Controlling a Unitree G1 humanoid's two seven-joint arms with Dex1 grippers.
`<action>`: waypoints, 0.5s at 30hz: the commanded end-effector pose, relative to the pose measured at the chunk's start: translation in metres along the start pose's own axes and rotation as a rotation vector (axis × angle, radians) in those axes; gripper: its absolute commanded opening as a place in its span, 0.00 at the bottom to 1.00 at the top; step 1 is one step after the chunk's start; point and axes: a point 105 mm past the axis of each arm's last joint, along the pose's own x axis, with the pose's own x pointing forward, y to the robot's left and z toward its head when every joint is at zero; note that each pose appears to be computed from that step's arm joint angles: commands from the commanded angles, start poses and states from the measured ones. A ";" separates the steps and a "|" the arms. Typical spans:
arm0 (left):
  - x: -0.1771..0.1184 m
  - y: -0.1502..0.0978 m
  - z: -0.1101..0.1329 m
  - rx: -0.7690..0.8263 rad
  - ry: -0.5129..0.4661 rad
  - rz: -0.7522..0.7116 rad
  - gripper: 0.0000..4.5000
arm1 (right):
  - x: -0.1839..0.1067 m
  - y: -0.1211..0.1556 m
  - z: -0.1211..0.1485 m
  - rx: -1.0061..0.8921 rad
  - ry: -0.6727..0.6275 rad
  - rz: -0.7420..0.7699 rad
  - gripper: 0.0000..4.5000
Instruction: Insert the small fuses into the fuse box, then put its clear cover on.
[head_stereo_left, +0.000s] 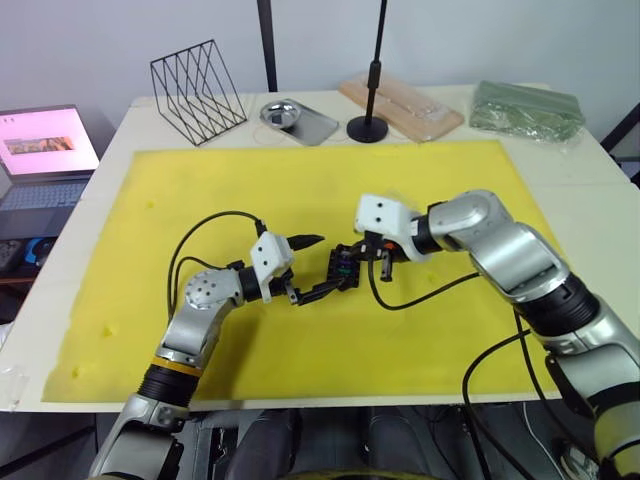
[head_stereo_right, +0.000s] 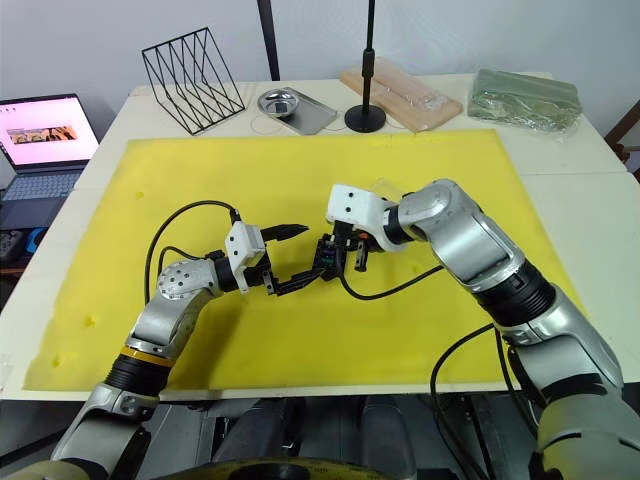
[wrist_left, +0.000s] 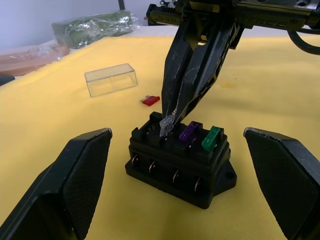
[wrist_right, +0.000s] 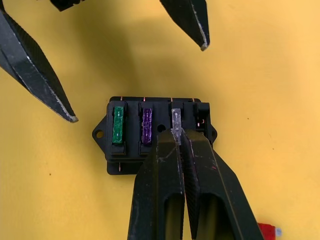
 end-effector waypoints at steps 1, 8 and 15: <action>0.003 0.002 0.008 0.034 -0.021 0.002 1.00 | 0.001 0.000 -0.001 -0.008 0.026 0.016 0.01; 0.003 0.002 0.006 0.033 -0.018 0.002 1.00 | 0.001 -0.013 -0.001 0.053 0.022 -0.032 0.01; 0.003 0.003 0.005 0.035 -0.015 0.000 1.00 | 0.000 -0.010 -0.003 0.036 0.030 -0.020 0.01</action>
